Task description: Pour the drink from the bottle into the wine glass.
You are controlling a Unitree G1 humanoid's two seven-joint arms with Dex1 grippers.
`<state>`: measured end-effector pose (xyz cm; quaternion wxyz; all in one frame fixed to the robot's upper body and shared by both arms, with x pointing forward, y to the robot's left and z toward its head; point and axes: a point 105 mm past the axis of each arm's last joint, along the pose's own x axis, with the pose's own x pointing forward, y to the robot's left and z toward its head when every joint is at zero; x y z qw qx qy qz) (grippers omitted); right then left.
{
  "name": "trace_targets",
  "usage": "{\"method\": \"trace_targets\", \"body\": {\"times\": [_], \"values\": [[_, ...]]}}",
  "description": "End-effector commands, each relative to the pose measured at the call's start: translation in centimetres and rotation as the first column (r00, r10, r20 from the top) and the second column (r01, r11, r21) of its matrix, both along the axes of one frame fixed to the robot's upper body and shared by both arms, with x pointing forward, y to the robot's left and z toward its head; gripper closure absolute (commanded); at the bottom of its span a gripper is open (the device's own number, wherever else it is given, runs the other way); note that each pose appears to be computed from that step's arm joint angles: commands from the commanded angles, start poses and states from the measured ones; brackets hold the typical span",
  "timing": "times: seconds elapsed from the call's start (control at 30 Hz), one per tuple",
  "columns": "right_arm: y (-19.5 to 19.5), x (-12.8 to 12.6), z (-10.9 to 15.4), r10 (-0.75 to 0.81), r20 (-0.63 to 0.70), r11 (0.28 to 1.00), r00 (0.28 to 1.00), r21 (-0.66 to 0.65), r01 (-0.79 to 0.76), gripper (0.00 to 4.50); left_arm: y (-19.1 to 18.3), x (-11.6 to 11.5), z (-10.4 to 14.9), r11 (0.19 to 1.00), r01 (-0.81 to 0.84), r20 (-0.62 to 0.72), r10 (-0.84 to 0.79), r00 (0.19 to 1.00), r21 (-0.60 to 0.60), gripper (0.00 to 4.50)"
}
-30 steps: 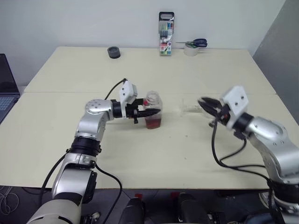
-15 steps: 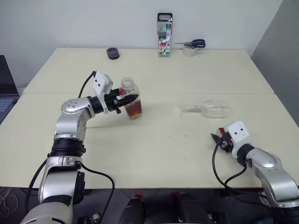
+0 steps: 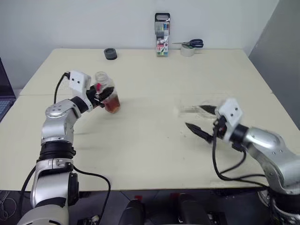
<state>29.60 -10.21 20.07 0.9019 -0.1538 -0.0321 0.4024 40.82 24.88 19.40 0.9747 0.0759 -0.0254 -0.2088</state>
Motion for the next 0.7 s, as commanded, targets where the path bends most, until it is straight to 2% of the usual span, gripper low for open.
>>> {"method": "trace_targets", "body": {"times": [0.03, 0.23, 0.5, 0.7], "values": [[2.8, 1.1, 1.0, 0.055, 0.016, 0.998, 0.998, 0.034, -0.056, 0.0, 2.7, -0.3, 1.8, 0.992, -0.129, 0.073, 0.129, 0.989, -0.007, 2.79], [7.2, 2.5, 1.4, 0.128, 0.023, 0.991, 0.991, 0.041, -0.129, 0.0, 5.2, -0.5, 0.5, 0.958, -0.277, 0.043, 0.281, 0.959, -0.071, 2.79], [9.5, 2.3, 0.9, 0.187, 0.026, 0.982, 0.982, 0.027, -0.187, 0.0, 5.5, -0.9, -1.4, 0.949, -0.302, 0.021, 0.305, 0.952, -0.084, 2.79], [10.1, 1.9, 0.9, 0.205, 0.024, 0.978, 0.979, 0.039, -0.205, 0.0, 5.8, -1.3, -2.8, 0.942, -0.321, 0.003, 0.322, 0.947, -0.095, 0.87]]}}
